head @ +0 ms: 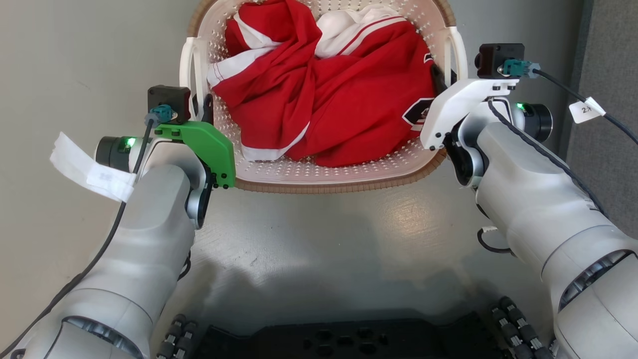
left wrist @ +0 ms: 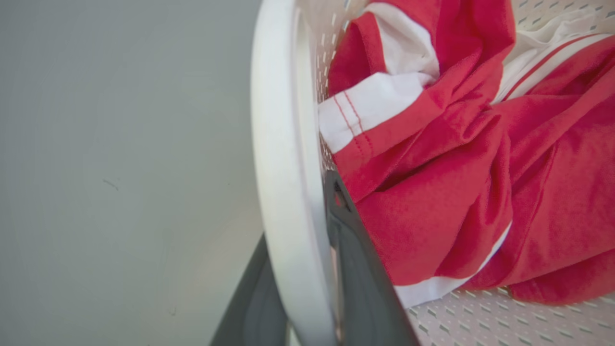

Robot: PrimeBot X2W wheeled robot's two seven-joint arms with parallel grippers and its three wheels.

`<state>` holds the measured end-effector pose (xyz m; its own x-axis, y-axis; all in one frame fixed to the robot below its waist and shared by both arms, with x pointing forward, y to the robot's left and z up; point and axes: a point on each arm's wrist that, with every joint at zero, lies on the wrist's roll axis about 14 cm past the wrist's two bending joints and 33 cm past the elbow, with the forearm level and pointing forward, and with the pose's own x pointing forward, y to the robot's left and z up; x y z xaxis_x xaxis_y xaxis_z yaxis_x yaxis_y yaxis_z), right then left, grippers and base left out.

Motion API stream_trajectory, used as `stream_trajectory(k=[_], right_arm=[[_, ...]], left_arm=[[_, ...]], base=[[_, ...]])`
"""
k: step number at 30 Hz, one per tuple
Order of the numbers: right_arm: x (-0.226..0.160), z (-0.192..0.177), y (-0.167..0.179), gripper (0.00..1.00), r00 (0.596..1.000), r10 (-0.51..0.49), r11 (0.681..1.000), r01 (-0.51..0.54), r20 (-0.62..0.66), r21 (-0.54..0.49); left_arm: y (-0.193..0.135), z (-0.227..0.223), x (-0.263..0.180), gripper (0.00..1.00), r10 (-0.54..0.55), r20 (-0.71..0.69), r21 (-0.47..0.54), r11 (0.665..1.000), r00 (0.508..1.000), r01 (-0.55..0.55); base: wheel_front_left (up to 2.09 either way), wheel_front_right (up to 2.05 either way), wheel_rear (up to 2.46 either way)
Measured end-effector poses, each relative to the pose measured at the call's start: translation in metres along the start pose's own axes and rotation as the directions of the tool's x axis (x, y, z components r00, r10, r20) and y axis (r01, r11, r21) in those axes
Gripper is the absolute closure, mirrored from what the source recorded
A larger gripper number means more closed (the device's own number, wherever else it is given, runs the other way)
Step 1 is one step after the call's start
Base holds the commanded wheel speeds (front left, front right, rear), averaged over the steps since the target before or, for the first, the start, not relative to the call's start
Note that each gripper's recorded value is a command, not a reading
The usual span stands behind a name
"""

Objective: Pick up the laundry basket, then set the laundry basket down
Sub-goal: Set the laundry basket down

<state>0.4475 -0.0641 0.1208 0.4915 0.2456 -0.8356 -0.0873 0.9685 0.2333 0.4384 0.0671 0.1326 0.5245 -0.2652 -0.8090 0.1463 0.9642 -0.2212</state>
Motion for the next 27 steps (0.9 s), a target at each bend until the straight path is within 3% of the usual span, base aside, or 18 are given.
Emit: stream_trajectory(k=[2, 3, 4, 6, 7, 8, 9, 27], right_arm=[[0.000, 0.001, 0.001, 0.89, 1.000, 0.002, 1.000, -0.002, 0.002, -0.003], [-0.001, 0.001, 0.001, 0.82, 1.000, 0.002, 1.000, -0.002, 0.002, -0.004], [-0.001, 0.002, 0.002, 0.78, 1.000, 0.004, 1.000, -0.004, 0.004, -0.006], [-0.001, 0.004, 0.001, 0.68, 1.000, 0.005, 1.000, -0.005, 0.007, -0.010], [-0.001, 0.004, 0.000, 0.63, 1.000, 0.003, 1.000, -0.003, 0.008, -0.012], [-0.002, 0.005, -0.001, 0.22, 1.000, 0.000, 1.000, 0.001, 0.008, -0.016], [-0.002, 0.005, -0.003, 0.00, 1.000, -0.004, 1.000, 0.004, 0.009, -0.019], [-0.019, 0.030, -0.002, 0.00, 0.998, -0.007, 0.999, 0.010, 0.069, -0.042]], left_arm=[[0.001, 0.000, -0.001, 0.96, 0.003, -0.001, 0.000, 1.000, 1.000, -0.003], [0.001, 0.000, -0.001, 0.77, 0.004, 0.000, 0.001, 1.000, 1.000, -0.004], [0.001, 0.001, -0.002, 0.64, 0.005, -0.001, 0.003, 1.000, 1.000, -0.005], [0.002, 0.001, -0.003, 0.59, 0.007, -0.001, 0.006, 1.000, 1.000, -0.007], [0.003, 0.001, -0.003, 0.49, 0.009, -0.001, 0.006, 1.000, 1.000, -0.009], [0.007, 0.001, -0.004, 0.00, 0.018, -0.001, 0.004, 1.000, 1.000, -0.018], [0.008, 0.001, -0.004, 0.00, 0.022, -0.001, 0.004, 1.000, 1.000, -0.022], [0.011, 0.023, -0.019, 0.00, 0.046, 0.047, 0.023, 0.999, 0.998, -0.047]], base=[[0.00, 0.00, 0.00], [0.00, 0.00, 0.00], [0.00, 0.00, 0.00], [0.00, 0.00, 0.00], [0.00, 0.00, 0.00], [0.00, 0.00, 0.00], [0.00, 0.00, 0.00], [0.00, 0.00, 0.00]])
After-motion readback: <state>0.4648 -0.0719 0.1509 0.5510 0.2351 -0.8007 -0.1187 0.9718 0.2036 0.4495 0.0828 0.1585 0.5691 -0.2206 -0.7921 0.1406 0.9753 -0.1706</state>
